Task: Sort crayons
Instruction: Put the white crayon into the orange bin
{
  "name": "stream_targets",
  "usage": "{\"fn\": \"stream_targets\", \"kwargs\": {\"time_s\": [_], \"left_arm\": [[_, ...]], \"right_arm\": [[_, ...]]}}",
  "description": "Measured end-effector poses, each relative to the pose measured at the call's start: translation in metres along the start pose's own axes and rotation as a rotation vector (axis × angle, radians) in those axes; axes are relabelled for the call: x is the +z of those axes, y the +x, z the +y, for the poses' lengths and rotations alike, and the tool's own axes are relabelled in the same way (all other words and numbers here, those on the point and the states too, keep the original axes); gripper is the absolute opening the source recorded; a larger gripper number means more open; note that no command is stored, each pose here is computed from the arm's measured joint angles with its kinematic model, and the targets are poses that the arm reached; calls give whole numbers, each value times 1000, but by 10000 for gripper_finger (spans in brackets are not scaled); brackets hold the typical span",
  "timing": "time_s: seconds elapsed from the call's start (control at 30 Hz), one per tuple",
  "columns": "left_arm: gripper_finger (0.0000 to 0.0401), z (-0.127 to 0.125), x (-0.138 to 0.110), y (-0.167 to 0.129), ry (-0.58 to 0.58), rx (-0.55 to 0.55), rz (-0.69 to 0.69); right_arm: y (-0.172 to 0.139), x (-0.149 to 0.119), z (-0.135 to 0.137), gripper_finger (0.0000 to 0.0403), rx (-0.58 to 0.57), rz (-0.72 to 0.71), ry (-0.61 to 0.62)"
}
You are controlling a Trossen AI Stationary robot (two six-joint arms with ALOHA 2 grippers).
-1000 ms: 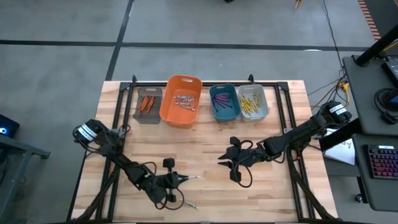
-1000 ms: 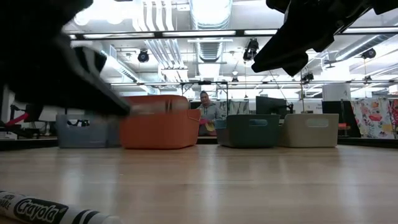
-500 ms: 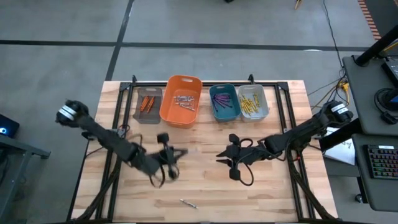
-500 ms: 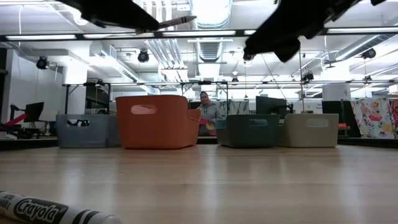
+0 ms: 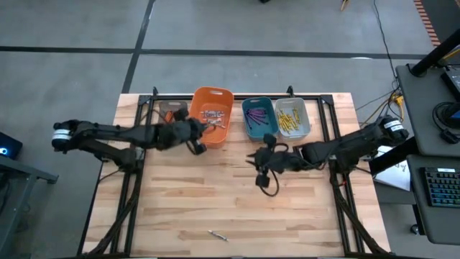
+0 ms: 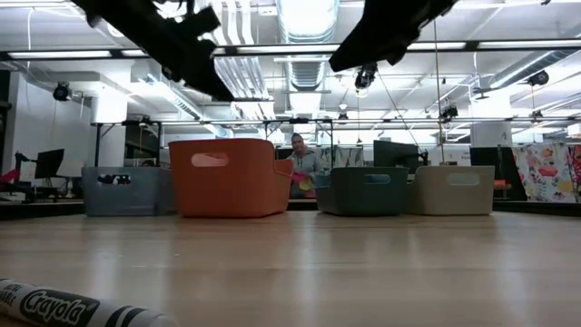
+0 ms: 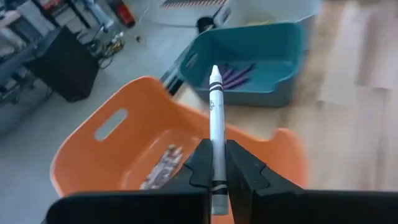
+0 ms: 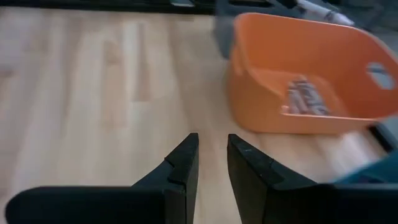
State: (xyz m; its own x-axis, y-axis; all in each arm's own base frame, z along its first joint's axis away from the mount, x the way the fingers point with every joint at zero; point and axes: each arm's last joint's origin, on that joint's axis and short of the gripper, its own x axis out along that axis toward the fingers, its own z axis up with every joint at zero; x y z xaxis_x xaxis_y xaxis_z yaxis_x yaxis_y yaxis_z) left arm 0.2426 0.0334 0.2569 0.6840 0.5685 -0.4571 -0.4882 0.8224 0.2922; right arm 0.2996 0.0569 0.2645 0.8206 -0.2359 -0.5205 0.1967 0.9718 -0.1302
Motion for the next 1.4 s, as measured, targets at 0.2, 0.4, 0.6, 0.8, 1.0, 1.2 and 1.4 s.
{"fn": "stream_targets", "kwargs": {"time_s": [0.2,0.4,0.6,0.8,1.0,1.2,1.4], "left_arm": [[2,35,-4,17,-7,8,50],[2,52,-15,36,-94,8,124],[2,58,-11,58,-70,30,225],[2,66,2,79,119,12,339],[2,83,15,96,275,-30,479],[2,91,21,120,262,-194,601],[17,93,17,141,251,-208,688]], "right_arm": [[1,24,-31,75,-88,17,-28],[4,36,-58,75,-159,2,7],[9,30,-70,75,-193,27,31],[10,28,-71,75,-189,32,56],[10,27,-71,75,-191,41,68],[10,26,-71,75,-187,48,70],[9,25,-71,75,-187,56,83]]}}
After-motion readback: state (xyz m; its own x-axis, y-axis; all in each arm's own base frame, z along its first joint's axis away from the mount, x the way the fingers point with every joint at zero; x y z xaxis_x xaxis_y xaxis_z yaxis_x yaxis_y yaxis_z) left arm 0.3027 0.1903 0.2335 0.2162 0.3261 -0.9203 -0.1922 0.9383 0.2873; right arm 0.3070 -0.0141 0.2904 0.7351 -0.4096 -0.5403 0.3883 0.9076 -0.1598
